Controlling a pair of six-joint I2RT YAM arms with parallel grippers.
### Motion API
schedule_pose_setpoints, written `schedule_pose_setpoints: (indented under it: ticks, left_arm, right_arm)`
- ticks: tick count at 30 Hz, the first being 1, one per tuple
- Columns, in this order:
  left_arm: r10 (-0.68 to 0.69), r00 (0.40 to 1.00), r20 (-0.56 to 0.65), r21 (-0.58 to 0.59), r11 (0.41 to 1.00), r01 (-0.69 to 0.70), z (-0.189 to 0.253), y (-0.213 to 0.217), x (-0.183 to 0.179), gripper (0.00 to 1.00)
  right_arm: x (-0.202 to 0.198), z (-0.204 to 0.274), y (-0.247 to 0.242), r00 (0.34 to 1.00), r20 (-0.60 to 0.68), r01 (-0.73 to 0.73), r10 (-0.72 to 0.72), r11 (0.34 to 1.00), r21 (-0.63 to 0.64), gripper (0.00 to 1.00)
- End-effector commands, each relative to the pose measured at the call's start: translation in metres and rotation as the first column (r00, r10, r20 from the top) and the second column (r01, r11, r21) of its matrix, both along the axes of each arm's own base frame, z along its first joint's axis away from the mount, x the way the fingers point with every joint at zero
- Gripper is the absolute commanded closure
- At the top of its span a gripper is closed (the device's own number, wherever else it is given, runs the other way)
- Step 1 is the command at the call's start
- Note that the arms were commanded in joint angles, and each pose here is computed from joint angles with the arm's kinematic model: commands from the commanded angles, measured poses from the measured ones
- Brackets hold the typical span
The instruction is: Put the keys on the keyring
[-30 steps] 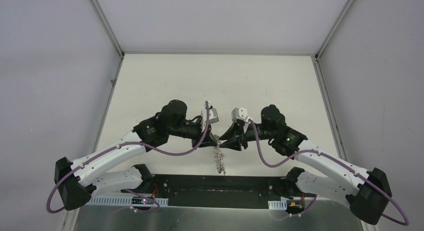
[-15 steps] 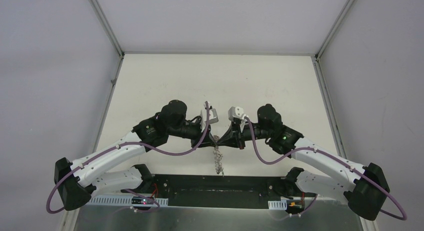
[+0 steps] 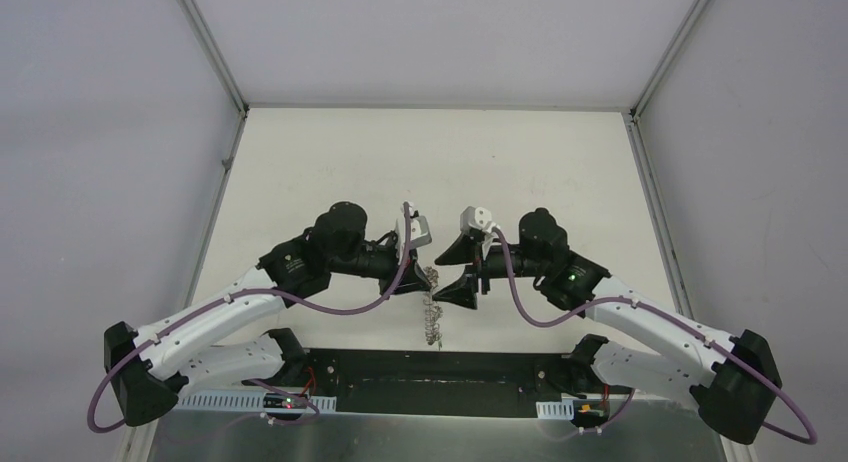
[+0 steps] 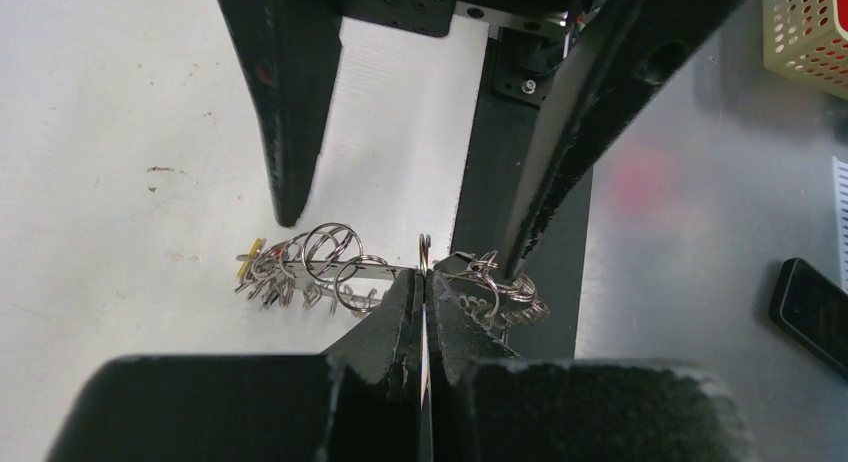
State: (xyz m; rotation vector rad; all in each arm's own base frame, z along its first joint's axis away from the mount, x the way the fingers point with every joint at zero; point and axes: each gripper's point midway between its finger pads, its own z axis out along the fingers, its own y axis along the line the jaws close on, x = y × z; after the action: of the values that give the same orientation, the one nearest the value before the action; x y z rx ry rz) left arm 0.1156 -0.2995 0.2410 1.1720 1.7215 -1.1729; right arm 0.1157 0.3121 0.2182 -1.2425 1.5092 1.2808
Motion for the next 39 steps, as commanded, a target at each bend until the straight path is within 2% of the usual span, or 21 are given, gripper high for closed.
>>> schedule_pose_setpoints:
  ticks: [1,4,6,13,20,25,32,39]
  left_arm:
    - [0.029,0.997,0.068,-0.079,0.997,-0.024,0.021,-0.001,0.003,1.00]
    - [0.037,0.995,0.092,-0.072,0.997,-0.030,0.016,0.003,0.004,1.00]
    - [0.049,0.993,0.106,-0.068,0.997,-0.042,0.013,0.006,0.005,1.00]
    - [0.164,0.982,0.093,-0.058,0.985,-0.159,0.006,0.012,0.022,1.00]
    - [0.324,0.941,0.102,-0.009,0.946,-0.325,-0.002,0.022,0.062,1.00]
    - [0.373,0.927,0.040,-0.037,0.927,-0.372,0.002,0.044,0.089,1.00]
    - [0.539,0.841,0.050,-0.061,0.842,-0.536,0.016,0.096,0.127,1.00]
    - [0.744,0.666,0.051,-0.066,0.668,-0.741,0.023,0.163,0.166,1.00]
  right_arm:
    - [0.003,0.037,0.000,0.996,0.075,0.032,-0.039,0.995,0.097,0.14]
    - [0.004,0.042,-0.004,0.993,0.100,0.047,-0.059,0.992,0.115,0.04]
    - [0.005,0.043,-0.007,0.991,0.113,0.063,-0.077,0.990,0.127,0.00]
    - [0.007,0.043,-0.010,0.989,0.097,0.101,-0.114,0.986,0.132,0.00]
    - [0.024,0.036,-0.008,0.972,-0.040,0.234,-0.231,0.966,0.107,0.00]
    - [0.043,0.029,-0.008,0.926,-0.146,0.361,-0.348,0.930,0.074,0.00]
    - [0.058,0.019,-0.002,0.892,-0.189,0.423,-0.412,0.906,0.023,0.00]
    - [0.072,-0.004,0.023,0.889,-0.231,0.388,-0.395,0.918,-0.079,0.00]
